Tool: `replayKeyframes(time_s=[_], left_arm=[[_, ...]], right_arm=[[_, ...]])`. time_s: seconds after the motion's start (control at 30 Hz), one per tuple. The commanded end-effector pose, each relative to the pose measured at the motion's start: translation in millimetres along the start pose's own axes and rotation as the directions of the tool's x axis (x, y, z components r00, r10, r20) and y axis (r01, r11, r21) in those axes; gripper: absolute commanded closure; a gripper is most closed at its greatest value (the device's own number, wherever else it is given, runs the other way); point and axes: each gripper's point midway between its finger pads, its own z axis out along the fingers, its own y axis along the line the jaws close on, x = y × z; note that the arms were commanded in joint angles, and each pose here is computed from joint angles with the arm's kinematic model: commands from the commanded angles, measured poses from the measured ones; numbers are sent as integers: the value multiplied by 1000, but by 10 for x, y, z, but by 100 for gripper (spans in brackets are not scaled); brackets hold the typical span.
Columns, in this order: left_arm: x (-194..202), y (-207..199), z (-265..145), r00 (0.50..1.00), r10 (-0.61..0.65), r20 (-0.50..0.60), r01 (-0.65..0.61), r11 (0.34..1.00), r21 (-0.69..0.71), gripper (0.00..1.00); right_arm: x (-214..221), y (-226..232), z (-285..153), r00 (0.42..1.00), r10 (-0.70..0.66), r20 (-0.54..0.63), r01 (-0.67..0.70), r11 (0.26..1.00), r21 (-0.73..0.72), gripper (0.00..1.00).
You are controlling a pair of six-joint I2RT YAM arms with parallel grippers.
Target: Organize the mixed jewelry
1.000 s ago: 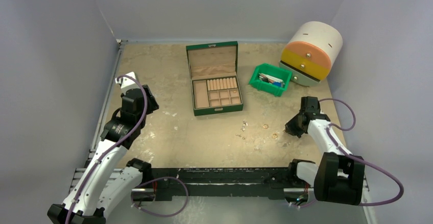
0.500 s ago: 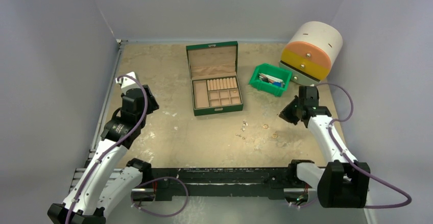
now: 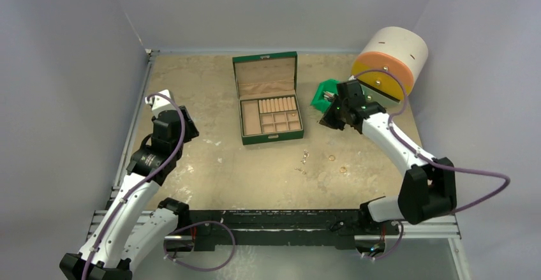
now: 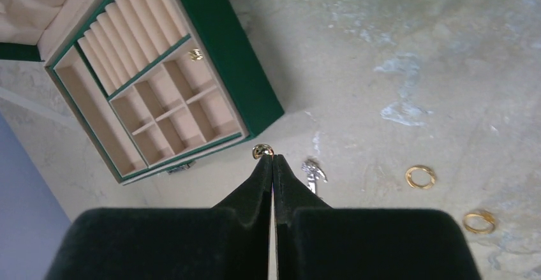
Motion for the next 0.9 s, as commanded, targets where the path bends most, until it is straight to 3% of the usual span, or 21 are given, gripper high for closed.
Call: replayKeyframes(time_s=[0.0,0.47,0.87], left_arm=[[-179,-67,-11,998,-14,59,13,1000,20,52],[-152,-55,14,999,-6,48,6,1000,8,52],[-143,-46,24,999,-2,44,2,1000,0,52]], right_arm=[[-165,418,64,998,-48,48,50,997,-50,100],[-21,857,598,982,-188,-32,186,981,-53,100],[19,1008,819,975,-215,-55,213,976,-43,100]])
